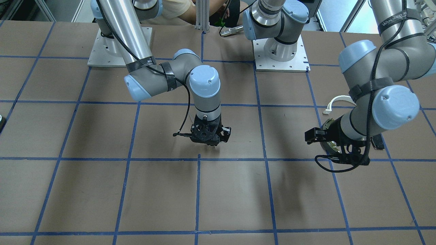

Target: Place bearing gear from tray to pile

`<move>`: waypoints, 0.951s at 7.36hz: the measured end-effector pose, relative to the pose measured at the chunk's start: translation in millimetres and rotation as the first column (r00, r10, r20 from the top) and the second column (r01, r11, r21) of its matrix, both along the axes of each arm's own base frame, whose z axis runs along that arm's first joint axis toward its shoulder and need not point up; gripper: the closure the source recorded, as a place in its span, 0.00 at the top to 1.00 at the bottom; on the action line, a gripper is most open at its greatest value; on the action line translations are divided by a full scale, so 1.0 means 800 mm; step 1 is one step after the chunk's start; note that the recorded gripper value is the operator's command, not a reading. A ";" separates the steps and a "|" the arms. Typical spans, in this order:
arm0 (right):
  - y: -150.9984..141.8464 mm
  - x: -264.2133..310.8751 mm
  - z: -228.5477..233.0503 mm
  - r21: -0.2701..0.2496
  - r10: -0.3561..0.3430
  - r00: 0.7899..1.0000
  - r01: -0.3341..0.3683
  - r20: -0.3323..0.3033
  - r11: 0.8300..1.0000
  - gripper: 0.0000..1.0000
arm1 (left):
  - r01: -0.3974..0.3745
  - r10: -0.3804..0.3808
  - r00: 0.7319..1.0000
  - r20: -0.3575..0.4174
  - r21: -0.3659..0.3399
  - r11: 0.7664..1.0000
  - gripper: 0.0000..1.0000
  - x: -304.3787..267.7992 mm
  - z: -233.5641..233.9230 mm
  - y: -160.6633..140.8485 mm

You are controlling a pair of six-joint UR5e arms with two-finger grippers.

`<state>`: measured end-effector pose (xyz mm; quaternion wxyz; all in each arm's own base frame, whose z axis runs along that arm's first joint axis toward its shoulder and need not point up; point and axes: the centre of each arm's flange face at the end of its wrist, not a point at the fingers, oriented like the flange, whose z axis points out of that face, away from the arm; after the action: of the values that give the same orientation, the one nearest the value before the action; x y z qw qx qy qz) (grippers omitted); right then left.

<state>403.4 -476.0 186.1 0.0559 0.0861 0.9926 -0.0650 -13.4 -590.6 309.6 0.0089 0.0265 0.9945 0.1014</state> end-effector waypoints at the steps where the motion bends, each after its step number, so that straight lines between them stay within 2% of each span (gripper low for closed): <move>1: -0.003 0.002 0.000 -0.008 -0.003 1.000 0.003 -0.001 1.000 1.00 | -0.028 0.028 1.000 0.005 -0.006 1.000 1.00 -0.035 0.001 0.000; 3: -0.025 -0.030 0.031 -0.036 0.019 1.000 -0.019 -0.012 0.999 1.00 | -0.042 0.042 0.999 0.005 -0.007 0.999 1.00 -0.079 -0.005 0.002; 5: -0.061 -0.122 0.094 -0.023 0.067 0.997 -0.068 -0.045 0.997 1.00 | -0.079 0.079 0.997 -0.011 -0.008 0.997 1.00 -0.139 -0.018 0.008; 7: -0.086 -0.231 0.153 -0.005 0.125 0.989 -0.125 -0.076 0.992 1.00 | -0.112 0.112 0.994 -0.008 -0.085 0.990 1.00 -0.228 -0.058 0.023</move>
<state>219.0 -544.6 308.6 0.0226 0.0210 0.9971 -0.0695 -196.0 -572.4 263.4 0.0027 -0.0295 0.9978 0.0589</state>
